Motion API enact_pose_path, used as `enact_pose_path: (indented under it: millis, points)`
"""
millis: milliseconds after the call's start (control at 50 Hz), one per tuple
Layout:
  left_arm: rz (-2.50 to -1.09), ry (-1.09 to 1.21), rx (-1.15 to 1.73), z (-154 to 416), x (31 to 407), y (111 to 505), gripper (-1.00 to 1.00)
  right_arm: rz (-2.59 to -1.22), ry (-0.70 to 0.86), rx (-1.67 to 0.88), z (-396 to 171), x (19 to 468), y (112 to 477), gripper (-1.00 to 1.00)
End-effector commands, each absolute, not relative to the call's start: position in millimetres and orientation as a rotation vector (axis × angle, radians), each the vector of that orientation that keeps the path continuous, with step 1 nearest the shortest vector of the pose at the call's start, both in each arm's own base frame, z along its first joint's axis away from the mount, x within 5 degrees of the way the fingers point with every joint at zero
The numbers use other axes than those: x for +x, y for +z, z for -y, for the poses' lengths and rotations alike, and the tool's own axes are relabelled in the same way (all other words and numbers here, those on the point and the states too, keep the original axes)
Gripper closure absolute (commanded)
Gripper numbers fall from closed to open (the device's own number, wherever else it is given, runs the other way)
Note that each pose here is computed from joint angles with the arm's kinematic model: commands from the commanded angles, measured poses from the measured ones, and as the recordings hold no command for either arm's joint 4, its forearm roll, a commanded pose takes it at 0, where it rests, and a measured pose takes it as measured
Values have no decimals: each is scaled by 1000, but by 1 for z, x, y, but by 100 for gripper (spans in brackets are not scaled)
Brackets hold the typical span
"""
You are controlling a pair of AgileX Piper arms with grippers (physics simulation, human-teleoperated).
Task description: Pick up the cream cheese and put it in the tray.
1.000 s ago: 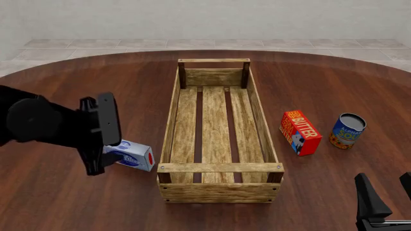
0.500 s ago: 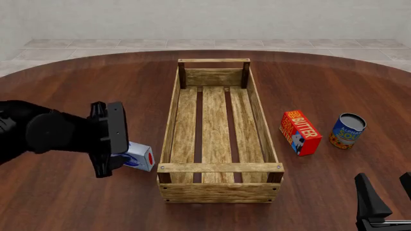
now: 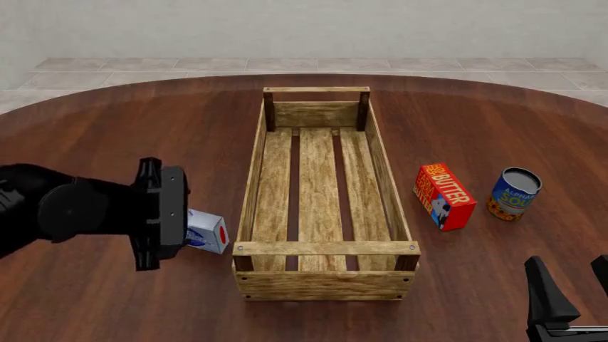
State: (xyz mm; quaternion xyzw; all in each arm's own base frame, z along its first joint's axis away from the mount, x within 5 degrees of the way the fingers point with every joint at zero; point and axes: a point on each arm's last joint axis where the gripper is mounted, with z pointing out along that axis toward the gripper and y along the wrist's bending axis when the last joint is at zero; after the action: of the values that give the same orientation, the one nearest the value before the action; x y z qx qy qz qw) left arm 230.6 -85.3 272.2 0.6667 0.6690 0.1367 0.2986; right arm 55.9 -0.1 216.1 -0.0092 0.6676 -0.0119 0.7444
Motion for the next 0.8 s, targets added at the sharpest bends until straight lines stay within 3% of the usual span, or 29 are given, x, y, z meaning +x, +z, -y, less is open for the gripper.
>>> enact_pose_path:
  millis: [20, 300, 800]
  points:
    - [-1763, 370, 1800, 86, 234, 274, -100, -1462, -27, -20, 0, 56, 216, -100]
    - [-1767, 306, 1836, 103, 229, 271, -100, -1462, -26, -20, 0, 56, 216, -100]
    - [-1757, 396, 1881, 84, 257, 251, -100, -1462, -26, -20, 0, 56, 216, -100]
